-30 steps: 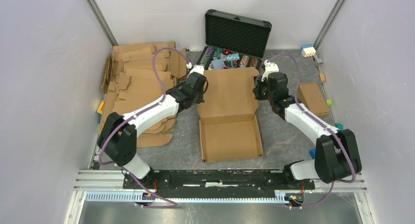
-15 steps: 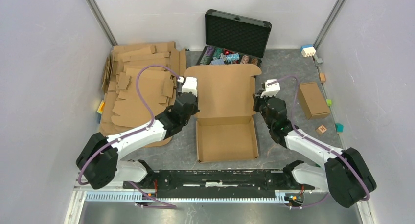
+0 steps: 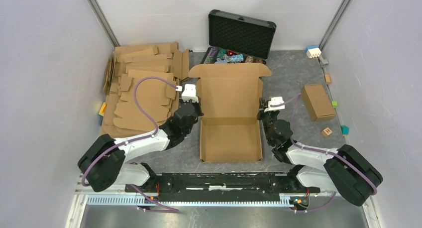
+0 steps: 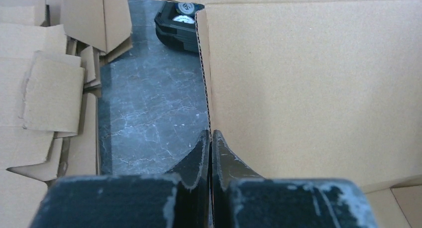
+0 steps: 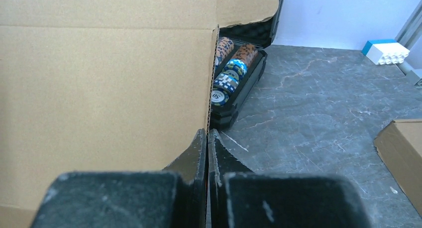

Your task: Fold the paper box

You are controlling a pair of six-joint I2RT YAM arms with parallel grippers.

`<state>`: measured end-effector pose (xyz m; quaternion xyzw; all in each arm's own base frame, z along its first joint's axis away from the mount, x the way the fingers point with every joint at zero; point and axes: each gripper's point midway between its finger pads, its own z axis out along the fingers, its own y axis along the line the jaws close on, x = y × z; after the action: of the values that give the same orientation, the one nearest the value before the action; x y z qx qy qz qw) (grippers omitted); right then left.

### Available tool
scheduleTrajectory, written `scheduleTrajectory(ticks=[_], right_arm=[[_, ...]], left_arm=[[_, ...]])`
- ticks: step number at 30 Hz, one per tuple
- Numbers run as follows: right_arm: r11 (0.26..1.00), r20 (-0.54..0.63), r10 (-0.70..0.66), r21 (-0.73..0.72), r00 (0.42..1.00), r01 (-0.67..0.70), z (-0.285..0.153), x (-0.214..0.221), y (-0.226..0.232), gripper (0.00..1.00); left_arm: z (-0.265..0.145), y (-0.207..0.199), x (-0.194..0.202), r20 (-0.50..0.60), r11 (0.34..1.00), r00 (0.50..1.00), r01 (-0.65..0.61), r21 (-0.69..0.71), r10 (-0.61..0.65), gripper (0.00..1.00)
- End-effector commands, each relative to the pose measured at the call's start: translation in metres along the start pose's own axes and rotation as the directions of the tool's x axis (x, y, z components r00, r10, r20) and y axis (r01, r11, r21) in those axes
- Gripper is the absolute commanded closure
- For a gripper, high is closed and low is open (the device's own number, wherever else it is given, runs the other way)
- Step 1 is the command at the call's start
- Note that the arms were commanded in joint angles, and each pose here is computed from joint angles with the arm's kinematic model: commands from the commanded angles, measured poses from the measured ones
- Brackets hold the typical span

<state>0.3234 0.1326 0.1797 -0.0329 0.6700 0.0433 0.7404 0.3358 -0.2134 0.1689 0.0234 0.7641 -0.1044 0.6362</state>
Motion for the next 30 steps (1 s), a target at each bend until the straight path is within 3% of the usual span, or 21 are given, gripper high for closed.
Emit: scheduleTrajectory(ticks=[1, 9, 14, 19, 24, 30], right_arm=[[1.0, 0.135, 0.01, 0.017, 0.991, -0.013, -0.002, -0.029, -0.003, 0.98], [0.995, 0.0, 0.007, -0.095, 1.0, -0.007, 0.005, -0.015, 0.025, 0.76], [0.982, -0.129, -0.028, -0.187, 0.991, 0.003, 0.008, -0.006, 0.046, 0.71], [0.991, -0.172, -0.024, -0.133, 0.985, 0.001, 0.006, 0.0, 0.036, 0.61], [0.997, -0.227, -0.027, -0.079, 0.973, 0.01, 0.009, 0.0, 0.027, 0.58], [0.99, -0.279, -0.007, -0.136, 0.96, -0.032, 0.01, -0.013, 0.024, 0.38]], left_arm=[[0.001, -0.013, -0.021, 0.102, 0.995, 0.99, 0.087, 0.055, -0.093, 0.98], [-0.001, -0.018, -0.023, 0.093, 0.993, 0.99, 0.103, 0.065, -0.109, 0.96], [-0.001, -0.029, -0.021, 0.048, 0.989, 0.994, 0.094, 0.113, -0.1, 0.94], [0.0, -0.033, -0.017, -0.011, 0.99, 0.996, 0.095, 0.109, -0.094, 0.91], [0.002, -0.025, -0.014, -0.044, 0.996, 0.996, 0.076, 0.047, -0.074, 0.91], [0.004, -0.014, -0.012, -0.048, 0.999, 0.998, 0.041, -0.018, -0.042, 0.93]])
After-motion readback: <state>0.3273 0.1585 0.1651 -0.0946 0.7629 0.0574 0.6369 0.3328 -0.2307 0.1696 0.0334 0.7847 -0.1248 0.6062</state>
